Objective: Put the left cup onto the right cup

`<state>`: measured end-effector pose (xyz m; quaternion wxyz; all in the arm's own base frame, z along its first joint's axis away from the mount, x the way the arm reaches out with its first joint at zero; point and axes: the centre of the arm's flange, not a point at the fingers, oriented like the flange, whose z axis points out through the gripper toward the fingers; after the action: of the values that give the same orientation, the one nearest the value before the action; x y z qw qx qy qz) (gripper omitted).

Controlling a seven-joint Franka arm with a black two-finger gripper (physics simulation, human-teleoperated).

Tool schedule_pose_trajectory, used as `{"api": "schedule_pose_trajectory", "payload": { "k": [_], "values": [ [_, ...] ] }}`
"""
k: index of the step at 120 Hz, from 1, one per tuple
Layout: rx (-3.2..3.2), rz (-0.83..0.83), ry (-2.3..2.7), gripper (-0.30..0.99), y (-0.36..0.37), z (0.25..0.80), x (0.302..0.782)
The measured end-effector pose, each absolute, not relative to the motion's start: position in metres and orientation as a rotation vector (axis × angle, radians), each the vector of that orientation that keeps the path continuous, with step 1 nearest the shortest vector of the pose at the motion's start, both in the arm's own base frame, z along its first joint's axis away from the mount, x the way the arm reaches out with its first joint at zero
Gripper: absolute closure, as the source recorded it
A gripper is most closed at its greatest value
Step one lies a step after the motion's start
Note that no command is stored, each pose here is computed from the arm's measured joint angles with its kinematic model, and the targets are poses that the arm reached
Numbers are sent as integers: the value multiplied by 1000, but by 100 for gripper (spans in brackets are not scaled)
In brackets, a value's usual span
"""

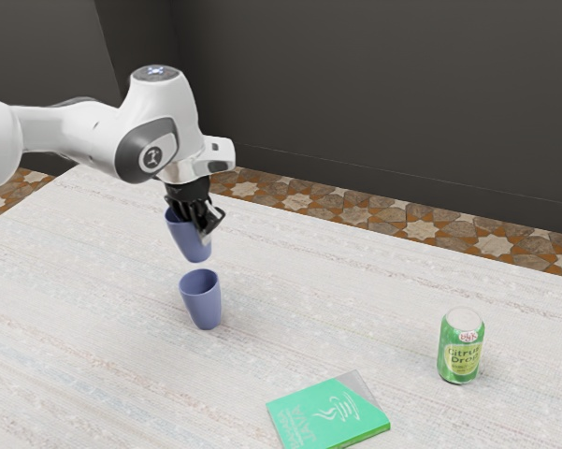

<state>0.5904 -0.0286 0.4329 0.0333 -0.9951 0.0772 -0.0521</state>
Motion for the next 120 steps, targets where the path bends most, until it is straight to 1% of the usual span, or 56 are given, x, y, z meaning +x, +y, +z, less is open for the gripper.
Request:
{"api": "schedule_pose_trajectory", "payload": {
  "k": [15, 39, 120],
  "values": [
    [-3067, -110, 191, 78, -40, 428, 580],
    [-3076, -49, 82, 78, -36, 416, 569],
    [-3084, -47, -73, 78, -36, 393, 583]
  ]
}}
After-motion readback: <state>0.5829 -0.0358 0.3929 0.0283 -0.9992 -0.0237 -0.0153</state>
